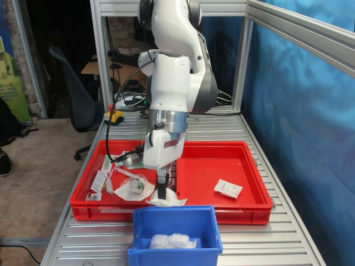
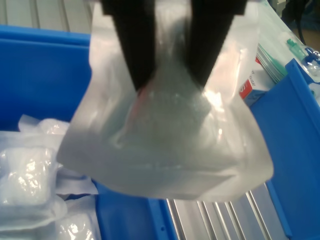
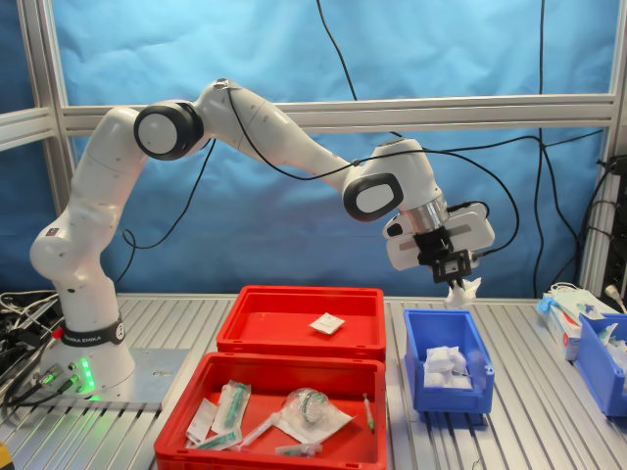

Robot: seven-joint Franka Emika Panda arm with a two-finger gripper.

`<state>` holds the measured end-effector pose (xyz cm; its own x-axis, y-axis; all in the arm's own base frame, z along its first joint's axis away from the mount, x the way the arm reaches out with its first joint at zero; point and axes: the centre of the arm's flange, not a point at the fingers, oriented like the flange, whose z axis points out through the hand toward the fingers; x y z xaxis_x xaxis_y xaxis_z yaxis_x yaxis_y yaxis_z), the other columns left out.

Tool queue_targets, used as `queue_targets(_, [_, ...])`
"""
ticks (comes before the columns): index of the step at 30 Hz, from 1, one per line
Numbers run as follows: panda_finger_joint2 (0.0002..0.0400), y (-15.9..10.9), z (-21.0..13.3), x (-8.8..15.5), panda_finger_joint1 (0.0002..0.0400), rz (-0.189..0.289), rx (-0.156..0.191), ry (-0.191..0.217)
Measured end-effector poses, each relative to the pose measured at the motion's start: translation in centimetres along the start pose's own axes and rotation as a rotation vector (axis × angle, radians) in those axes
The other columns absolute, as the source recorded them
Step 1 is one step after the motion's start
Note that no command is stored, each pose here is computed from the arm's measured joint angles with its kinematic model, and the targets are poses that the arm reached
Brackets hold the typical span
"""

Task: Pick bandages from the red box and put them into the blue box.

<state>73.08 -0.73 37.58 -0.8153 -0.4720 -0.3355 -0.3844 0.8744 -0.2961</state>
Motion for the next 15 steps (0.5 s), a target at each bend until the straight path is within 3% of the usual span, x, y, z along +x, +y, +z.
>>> queue_targets(15, [0.0039, -0.12, -0.01, 0.05, 0.0039, 0.001, 0.002, 0.001])
